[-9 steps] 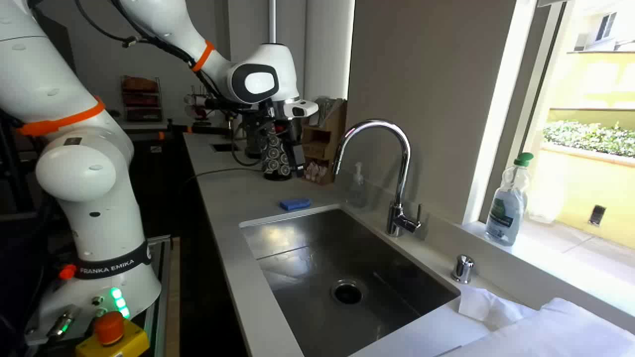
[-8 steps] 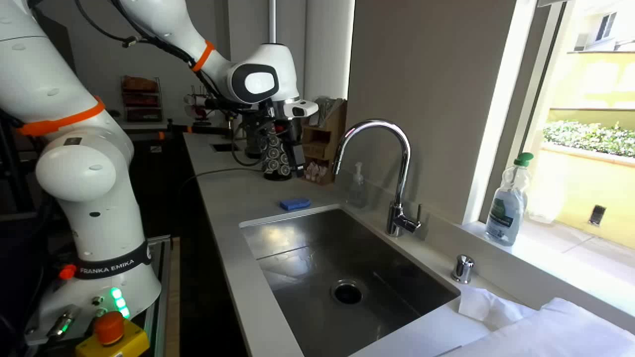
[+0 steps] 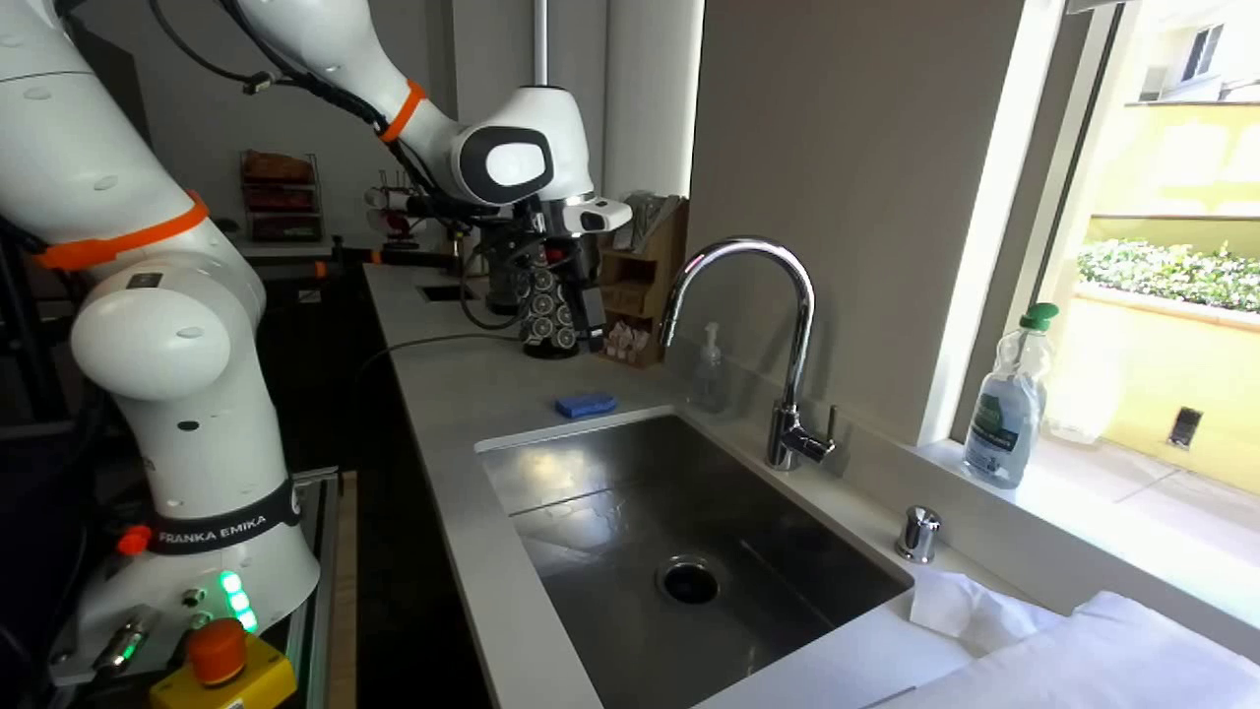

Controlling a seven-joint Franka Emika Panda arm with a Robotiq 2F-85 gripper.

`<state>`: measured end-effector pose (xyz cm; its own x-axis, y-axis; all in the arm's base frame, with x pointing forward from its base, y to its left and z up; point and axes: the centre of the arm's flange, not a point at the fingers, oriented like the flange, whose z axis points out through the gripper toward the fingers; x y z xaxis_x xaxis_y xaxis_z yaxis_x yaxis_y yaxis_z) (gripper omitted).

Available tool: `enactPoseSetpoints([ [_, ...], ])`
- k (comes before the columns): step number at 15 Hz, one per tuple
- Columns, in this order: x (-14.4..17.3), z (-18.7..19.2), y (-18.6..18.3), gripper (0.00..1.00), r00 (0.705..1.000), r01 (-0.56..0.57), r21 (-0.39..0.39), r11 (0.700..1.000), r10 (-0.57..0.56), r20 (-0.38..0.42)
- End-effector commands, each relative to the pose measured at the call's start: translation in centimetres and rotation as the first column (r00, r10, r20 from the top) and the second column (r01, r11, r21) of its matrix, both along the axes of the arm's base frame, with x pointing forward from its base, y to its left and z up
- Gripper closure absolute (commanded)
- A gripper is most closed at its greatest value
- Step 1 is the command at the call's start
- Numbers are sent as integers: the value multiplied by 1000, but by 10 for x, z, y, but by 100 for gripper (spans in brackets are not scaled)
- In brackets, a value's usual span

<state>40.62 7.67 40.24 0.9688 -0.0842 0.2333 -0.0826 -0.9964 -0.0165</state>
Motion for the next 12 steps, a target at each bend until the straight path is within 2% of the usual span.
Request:
enactPoseSetpoints([
  [1, -1, 20, -24, 0, 999, 43, -38, 998, -43, 14],
  [3, -3, 41, -66, 0, 988, 138, -83, 987, -131, 80],
  [6, -1, 67, -134, 0, 967, 210, -81, 974, -194, 164],
  [10, 1, 102, -206, 0, 957, 173, -74, 982, -150, 250],
  [12, 0, 118, -233, 0, 956, 106, -47, 993, -89, 280],
])
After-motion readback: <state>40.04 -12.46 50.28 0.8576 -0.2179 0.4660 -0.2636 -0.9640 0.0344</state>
